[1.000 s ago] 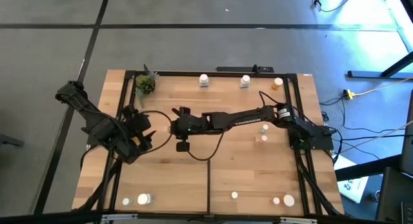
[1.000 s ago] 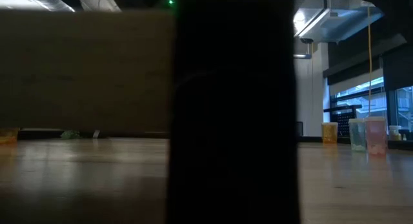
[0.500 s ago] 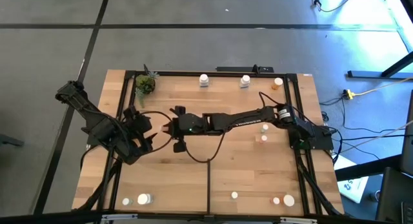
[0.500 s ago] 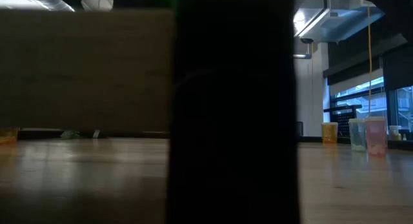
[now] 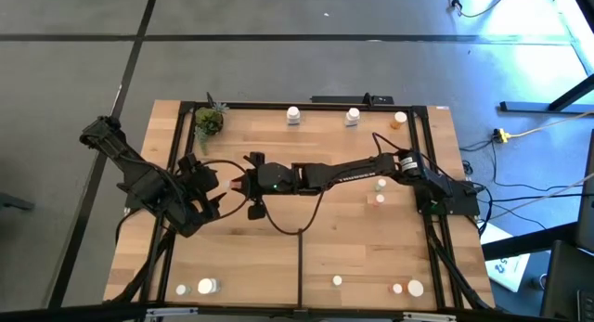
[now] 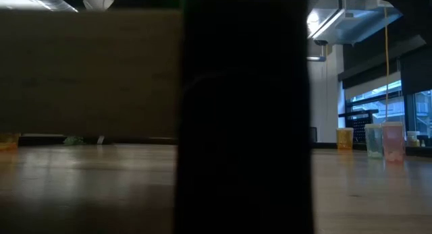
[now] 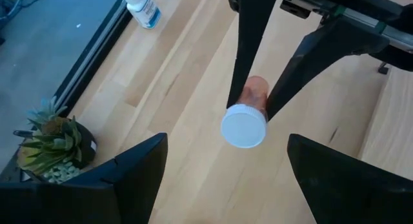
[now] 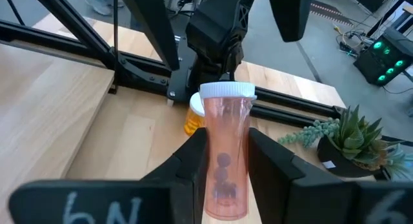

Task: Pick and place medicine bottles onto shelf by color
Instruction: Put the top left pink pill bottle on the shelf

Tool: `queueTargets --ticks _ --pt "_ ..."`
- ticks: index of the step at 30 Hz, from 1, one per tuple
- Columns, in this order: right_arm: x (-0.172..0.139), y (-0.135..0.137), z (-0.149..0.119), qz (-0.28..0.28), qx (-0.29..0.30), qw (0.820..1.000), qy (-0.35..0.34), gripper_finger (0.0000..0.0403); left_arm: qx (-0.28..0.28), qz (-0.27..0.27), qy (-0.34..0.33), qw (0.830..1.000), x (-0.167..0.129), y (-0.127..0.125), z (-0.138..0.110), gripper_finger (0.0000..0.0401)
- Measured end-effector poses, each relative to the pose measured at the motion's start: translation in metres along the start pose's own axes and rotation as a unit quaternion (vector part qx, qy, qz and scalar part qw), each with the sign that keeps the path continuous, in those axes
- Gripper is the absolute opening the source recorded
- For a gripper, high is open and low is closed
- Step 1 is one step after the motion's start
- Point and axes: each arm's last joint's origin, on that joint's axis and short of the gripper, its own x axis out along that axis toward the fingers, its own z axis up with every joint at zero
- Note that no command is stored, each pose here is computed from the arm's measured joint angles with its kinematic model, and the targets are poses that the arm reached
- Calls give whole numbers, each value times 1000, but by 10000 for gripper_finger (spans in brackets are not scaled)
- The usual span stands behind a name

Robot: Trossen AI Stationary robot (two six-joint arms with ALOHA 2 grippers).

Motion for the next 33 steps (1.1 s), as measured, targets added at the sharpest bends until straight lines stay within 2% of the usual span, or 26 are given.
queueTargets --ticks 17,33 --pt "0 0 1 -1 -1 1000 -4 94 -28 -18 -13 999 0 -5 3 314" --pt "-3 14 7 16 -49 998 -23 94 0 -24 4 1000 0 -5 2 314"
